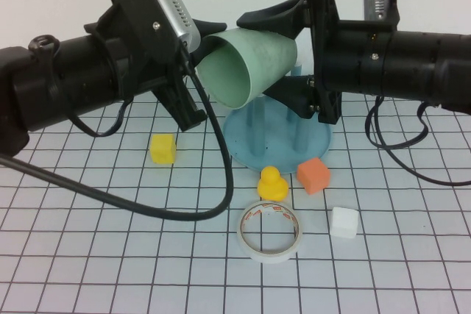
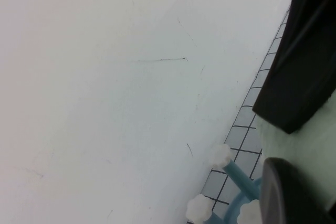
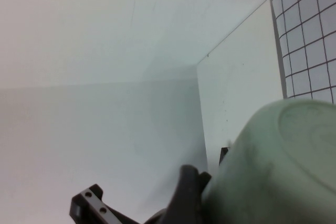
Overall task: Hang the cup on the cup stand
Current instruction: Adjust the cup with two arms, then place the cup on the cup holder
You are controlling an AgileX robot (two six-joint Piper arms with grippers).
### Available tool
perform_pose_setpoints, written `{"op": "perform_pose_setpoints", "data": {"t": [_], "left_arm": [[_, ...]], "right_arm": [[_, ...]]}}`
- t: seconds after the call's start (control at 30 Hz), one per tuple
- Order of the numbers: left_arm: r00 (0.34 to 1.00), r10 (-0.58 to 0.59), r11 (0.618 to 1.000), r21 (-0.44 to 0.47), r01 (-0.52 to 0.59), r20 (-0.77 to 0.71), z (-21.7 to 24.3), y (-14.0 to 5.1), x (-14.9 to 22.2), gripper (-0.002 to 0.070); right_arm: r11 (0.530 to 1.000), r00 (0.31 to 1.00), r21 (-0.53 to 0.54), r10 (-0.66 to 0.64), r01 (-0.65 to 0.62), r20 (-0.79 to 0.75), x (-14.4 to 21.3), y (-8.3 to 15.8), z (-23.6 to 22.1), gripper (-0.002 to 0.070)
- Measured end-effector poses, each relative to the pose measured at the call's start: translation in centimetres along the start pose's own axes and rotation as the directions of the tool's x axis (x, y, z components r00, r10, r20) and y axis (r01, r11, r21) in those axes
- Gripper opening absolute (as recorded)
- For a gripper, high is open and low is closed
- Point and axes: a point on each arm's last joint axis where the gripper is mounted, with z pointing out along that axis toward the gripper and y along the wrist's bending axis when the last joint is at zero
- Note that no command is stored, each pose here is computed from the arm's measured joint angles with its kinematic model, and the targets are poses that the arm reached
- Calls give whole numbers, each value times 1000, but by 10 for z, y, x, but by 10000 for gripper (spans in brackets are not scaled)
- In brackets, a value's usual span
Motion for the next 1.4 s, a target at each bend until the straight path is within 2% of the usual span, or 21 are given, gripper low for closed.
{"op": "perform_pose_setpoints", "data": {"t": [0.23,0.3,0.37,0.43,0.53,0.6,0.67,0.8,0.83,0.93,1.0,1.07,1.17,1.3,1.4], "left_arm": [[1000,-8,1000,-1,8,-1,0,0,0,10],[1000,-10,1000,-3,10,-3,0,0,0,42],[1000,-10,1000,-6,10,-6,0,1,1,110],[1000,-11,1000,-9,11,-7,-1,1,0,218],[1000,-26,999,-38,25,-16,-4,4,-3,436],[999,-44,996,-73,42,-22,-10,7,-7,539],[997,-75,991,-111,71,-29,-15,10,-10,601],[989,-150,974,-175,146,-11,-31,15,-22,636],[982,-190,962,-196,190,19,-43,16,-32,639],[969,-235,945,-218,245,70,-70,13,-49,639],[956,-280,931,-218,292,85,-85,6,-53,631],[947,-311,923,-213,320,75,-97,-4,-51,595],[932,-359,909,-206,362,51,-117,-23,-41,447],[899,-437,875,-218,433,33,-144,-54,-20,127],[854,-516,826,-221,518,71,-168,-76,-10,38]], "right_arm": [[1000,1000,0,-5,5,4,0,0,0,628],[1000,1000,0,-23,23,4,0,0,0,628],[999,998,1,-55,55,4,0,0,0,626],[996,996,1,-93,93,4,0,0,0,625],[987,987,5,-160,160,10,-1,0,0,624],[978,977,4,-211,211,10,-1,0,0,624],[969,969,-7,-248,248,21,-3,4,-1,624],[941,942,-42,-333,335,48,-11,14,-8,624],[904,903,-31,-423,426,82,-19,18,-15,617],[822,814,17,-567,570,126,-31,20,-26,616],[738,728,39,-671,673,143,-33,25,-33,616],[650,637,49,-755,758,157,-31,33,-41,616],[495,480,59,-860,867,174,-24,47,-51,616],[286,269,87,-948,954,172,-20,53,-56,615],[164,147,108,-977,980,157,-20,53,-56,615]]}}
